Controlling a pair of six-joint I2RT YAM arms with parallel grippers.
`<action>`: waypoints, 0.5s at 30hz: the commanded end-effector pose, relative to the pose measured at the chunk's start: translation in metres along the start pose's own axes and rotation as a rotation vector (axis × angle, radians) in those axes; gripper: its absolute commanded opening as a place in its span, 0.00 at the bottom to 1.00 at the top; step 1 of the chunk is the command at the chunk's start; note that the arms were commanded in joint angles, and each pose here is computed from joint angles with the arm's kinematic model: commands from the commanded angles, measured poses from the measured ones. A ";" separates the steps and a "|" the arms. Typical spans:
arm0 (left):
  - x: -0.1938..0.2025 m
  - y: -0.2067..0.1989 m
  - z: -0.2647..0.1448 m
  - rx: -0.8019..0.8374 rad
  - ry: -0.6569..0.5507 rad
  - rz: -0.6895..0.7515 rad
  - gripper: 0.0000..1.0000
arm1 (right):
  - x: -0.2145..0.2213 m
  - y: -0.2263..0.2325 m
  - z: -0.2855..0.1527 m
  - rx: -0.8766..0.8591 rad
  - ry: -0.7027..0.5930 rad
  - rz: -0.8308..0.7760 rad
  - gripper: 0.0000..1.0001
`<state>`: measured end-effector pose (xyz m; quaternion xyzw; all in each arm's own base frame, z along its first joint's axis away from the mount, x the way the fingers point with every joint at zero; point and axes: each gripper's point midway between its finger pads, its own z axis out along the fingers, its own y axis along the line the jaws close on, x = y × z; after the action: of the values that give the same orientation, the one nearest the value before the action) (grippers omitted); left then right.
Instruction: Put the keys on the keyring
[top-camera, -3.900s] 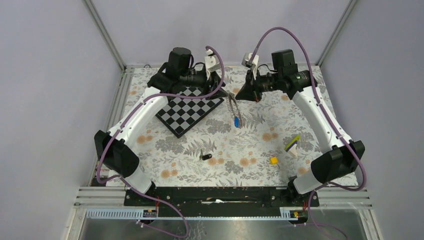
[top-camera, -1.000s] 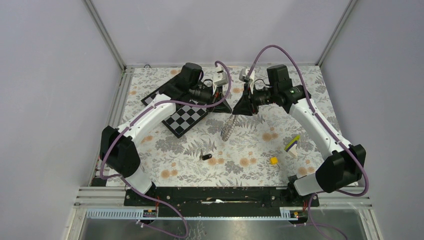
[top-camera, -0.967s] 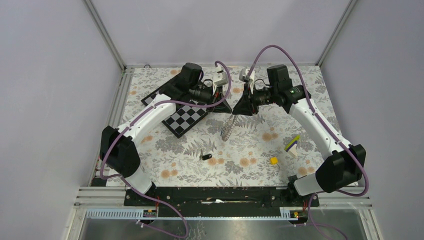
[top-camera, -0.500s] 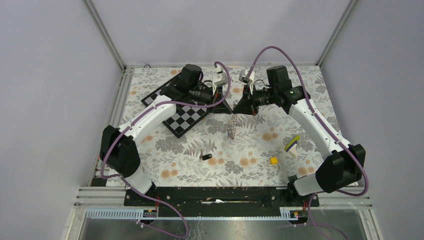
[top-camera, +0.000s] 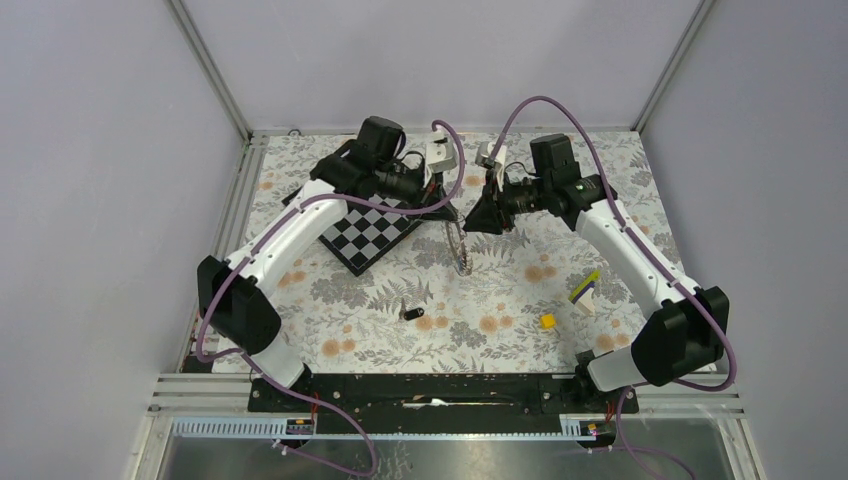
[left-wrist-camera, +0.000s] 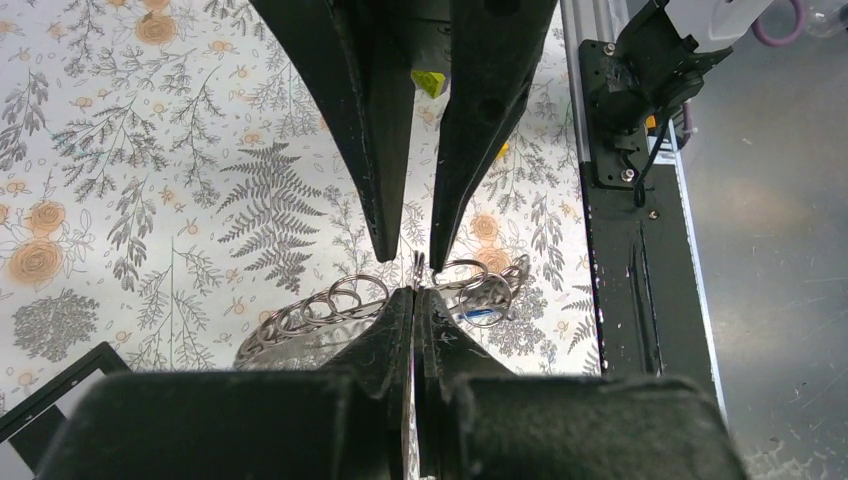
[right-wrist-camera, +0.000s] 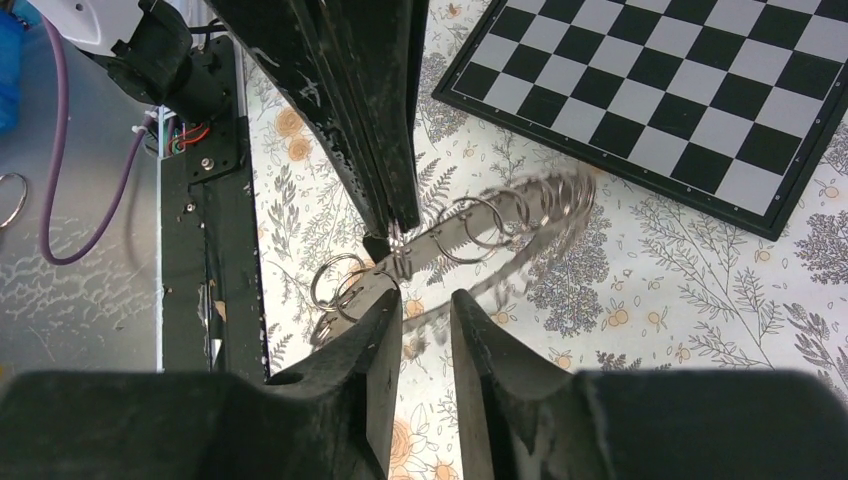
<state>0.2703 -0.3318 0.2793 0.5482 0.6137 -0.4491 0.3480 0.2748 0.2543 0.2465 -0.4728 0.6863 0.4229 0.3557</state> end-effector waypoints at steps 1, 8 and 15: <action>-0.017 -0.003 -0.008 -0.007 0.005 0.075 0.00 | -0.017 0.002 -0.004 0.003 -0.031 -0.044 0.32; -0.016 -0.003 -0.007 -0.017 0.013 0.079 0.00 | -0.025 0.013 -0.006 -0.043 -0.056 -0.044 0.38; -0.016 -0.006 -0.004 -0.007 0.014 0.069 0.00 | -0.030 0.018 -0.006 -0.071 -0.072 -0.037 0.41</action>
<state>0.2650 -0.3270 0.2737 0.5579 0.6259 -0.4333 0.3306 0.2700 0.2572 0.2532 -0.4728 0.6774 0.4397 0.3525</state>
